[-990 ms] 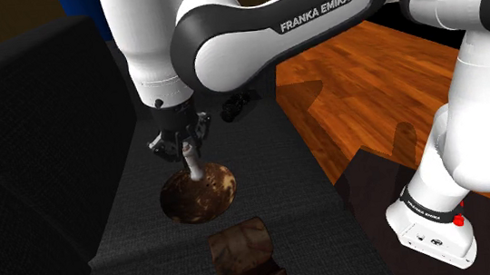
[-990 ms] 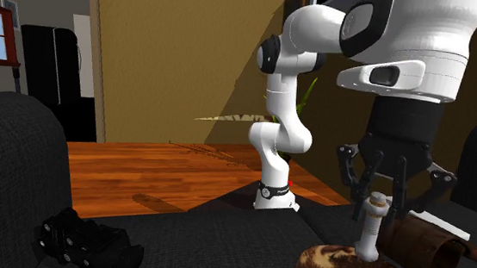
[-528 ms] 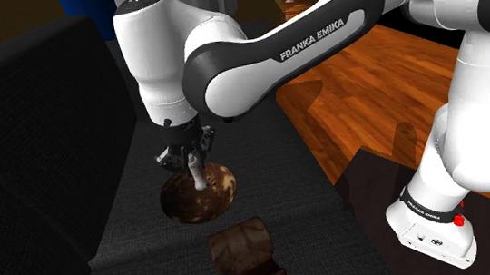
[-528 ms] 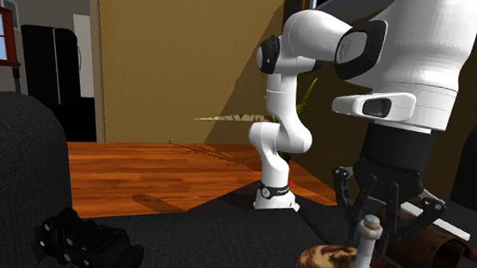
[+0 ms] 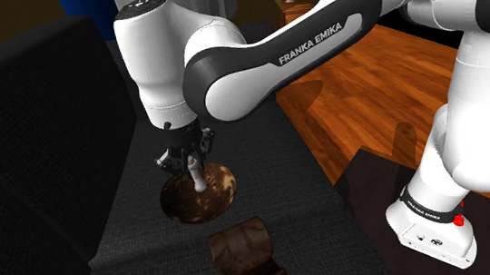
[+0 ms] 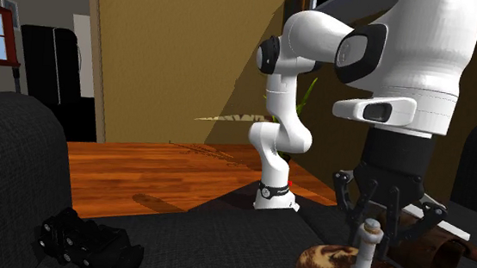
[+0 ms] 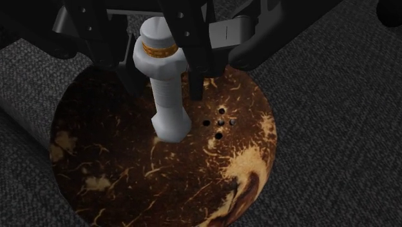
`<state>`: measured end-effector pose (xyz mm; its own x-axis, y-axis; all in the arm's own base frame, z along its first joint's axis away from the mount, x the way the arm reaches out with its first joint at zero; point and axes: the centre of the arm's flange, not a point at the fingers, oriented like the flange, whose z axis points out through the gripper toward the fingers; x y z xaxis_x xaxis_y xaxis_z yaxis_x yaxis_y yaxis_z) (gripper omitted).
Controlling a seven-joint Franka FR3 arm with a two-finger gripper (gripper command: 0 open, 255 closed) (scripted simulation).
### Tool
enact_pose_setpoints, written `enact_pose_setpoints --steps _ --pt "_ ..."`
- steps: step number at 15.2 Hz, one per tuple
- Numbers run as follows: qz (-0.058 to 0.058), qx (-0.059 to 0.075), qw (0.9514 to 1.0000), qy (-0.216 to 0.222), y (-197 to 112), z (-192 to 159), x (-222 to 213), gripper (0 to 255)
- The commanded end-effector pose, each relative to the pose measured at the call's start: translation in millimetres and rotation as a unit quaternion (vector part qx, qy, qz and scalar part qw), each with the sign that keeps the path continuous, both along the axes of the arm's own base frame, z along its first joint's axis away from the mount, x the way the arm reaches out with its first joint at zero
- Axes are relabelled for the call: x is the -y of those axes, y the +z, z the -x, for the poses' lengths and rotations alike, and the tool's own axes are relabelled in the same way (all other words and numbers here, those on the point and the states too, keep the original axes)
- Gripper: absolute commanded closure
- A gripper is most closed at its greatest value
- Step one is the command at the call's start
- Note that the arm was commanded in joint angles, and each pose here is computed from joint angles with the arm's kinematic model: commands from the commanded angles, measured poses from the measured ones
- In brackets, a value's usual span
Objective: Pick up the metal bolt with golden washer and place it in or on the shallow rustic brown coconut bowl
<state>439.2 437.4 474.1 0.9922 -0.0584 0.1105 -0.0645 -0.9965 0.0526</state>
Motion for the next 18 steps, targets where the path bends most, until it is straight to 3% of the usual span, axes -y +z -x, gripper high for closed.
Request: enact_pose_setpoints --steps 1,6,10,18 --pt "0.0 0.0 1.0 0.0 0 0 0 0" --pt "0.0 0.0 1.0 0.0 0 0 0 0" --pt "0.0 0.0 1.0 0.0 50 5 -3 0" --pt "0.0 0.0 1.0 0.0 50 5 -3 0"
